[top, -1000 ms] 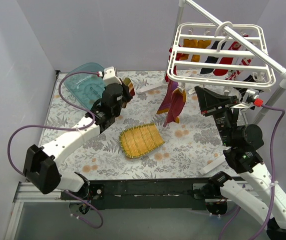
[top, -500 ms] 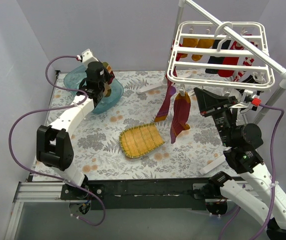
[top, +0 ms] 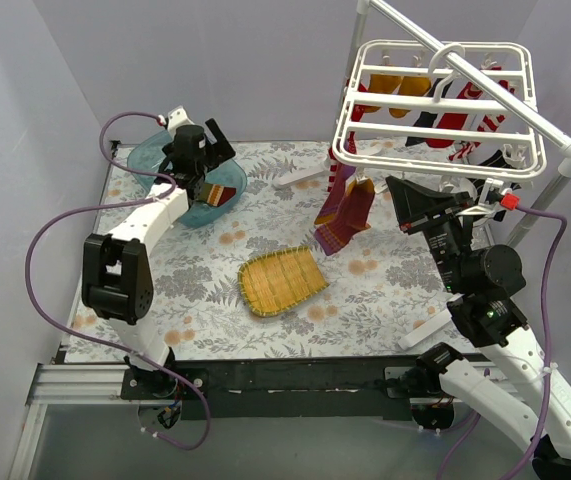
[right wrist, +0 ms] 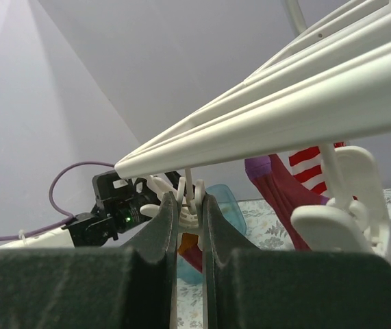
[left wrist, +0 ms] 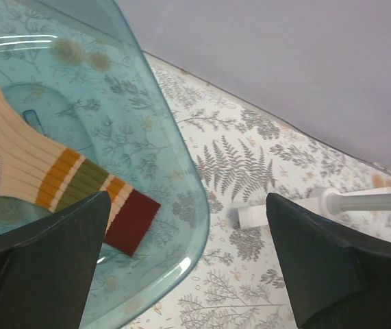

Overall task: Remove the socks clipped to the hanger
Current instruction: Place the sock in the bin, then remove the sock from the hanger.

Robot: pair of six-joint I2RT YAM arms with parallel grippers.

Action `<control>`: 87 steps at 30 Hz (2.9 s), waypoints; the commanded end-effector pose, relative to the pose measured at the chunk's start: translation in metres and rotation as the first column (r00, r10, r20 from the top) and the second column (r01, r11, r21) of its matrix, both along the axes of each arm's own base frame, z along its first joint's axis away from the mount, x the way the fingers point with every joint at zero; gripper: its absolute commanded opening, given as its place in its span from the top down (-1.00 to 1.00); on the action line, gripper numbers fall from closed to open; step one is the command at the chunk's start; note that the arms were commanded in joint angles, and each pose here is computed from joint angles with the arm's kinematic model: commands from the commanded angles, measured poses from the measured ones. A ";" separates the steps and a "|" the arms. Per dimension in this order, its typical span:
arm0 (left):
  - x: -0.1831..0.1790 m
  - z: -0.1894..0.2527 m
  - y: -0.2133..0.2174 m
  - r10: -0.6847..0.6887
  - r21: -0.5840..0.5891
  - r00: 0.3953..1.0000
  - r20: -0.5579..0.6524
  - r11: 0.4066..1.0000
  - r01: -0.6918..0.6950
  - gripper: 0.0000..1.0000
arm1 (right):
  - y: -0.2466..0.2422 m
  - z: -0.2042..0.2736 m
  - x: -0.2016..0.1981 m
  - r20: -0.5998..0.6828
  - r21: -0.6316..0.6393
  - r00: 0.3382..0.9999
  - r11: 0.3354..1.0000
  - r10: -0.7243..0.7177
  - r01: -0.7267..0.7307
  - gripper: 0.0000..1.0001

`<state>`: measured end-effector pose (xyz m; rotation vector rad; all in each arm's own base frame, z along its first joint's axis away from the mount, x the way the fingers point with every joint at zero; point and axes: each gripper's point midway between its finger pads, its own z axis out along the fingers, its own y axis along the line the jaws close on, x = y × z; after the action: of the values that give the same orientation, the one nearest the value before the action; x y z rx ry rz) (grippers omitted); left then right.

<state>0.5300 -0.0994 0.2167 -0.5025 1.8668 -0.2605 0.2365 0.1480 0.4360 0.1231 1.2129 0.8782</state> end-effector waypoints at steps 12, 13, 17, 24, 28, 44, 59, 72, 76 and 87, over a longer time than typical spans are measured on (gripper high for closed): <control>-0.121 0.098 -0.097 -0.402 -0.084 0.873 0.277 0.894 0.439 -0.66 | -0.003 0.016 -0.008 0.028 0.015 1.000 1.000 0.010 -0.010 0.97; -0.140 0.106 -0.118 -0.456 -0.069 0.838 0.301 0.866 0.496 -0.64 | -0.003 0.016 -0.008 0.027 0.013 1.000 1.000 0.010 -0.010 0.97; -0.191 0.111 -0.166 -0.633 -0.021 0.687 0.357 0.730 0.683 -0.55 | -0.001 0.012 -0.008 0.018 0.009 1.000 1.000 0.022 -0.022 0.97; -0.249 0.105 -0.219 -0.814 0.077 0.423 0.397 0.489 0.869 -0.51 | 0.001 0.008 -0.009 0.009 0.006 0.999 0.999 0.033 -0.033 0.97; -0.266 0.103 -0.245 -0.870 0.105 0.297 0.394 0.363 0.926 -0.52 | 0.001 0.009 -0.009 0.011 0.004 0.999 0.999 0.032 -0.032 0.97; -0.286 0.084 -0.334 -0.912 0.149 0.192 0.362 0.260 0.954 -0.40 | -0.002 0.008 -0.013 0.004 -0.017 1.000 0.999 0.031 -0.031 0.97; -0.332 0.105 -0.341 -0.885 0.110 0.223 0.409 0.290 0.951 1.00 | 0.000 -0.025 -0.021 -0.053 -0.069 0.997 0.996 0.059 -0.063 -0.21; -0.329 0.110 -0.346 -0.879 0.056 0.275 0.389 0.320 0.946 1.00 | -0.013 -0.103 -0.040 -0.182 -0.118 0.982 0.990 0.055 -0.078 -0.47; -0.328 0.109 -0.347 -0.882 0.058 0.273 0.385 0.319 0.946 1.00 | -0.011 -0.136 -0.045 -0.184 -0.120 0.979 0.987 0.082 -0.106 -0.55; -0.330 0.112 -0.355 -0.888 0.055 0.253 0.385 0.295 0.954 1.00 | -0.001 -0.182 -0.044 -0.196 -0.187 0.975 0.972 0.108 -0.145 -0.65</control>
<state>0.2018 -0.4518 0.3100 0.6384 1.5851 -1.2617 0.1945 0.1385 0.2444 0.0175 1.5458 0.8293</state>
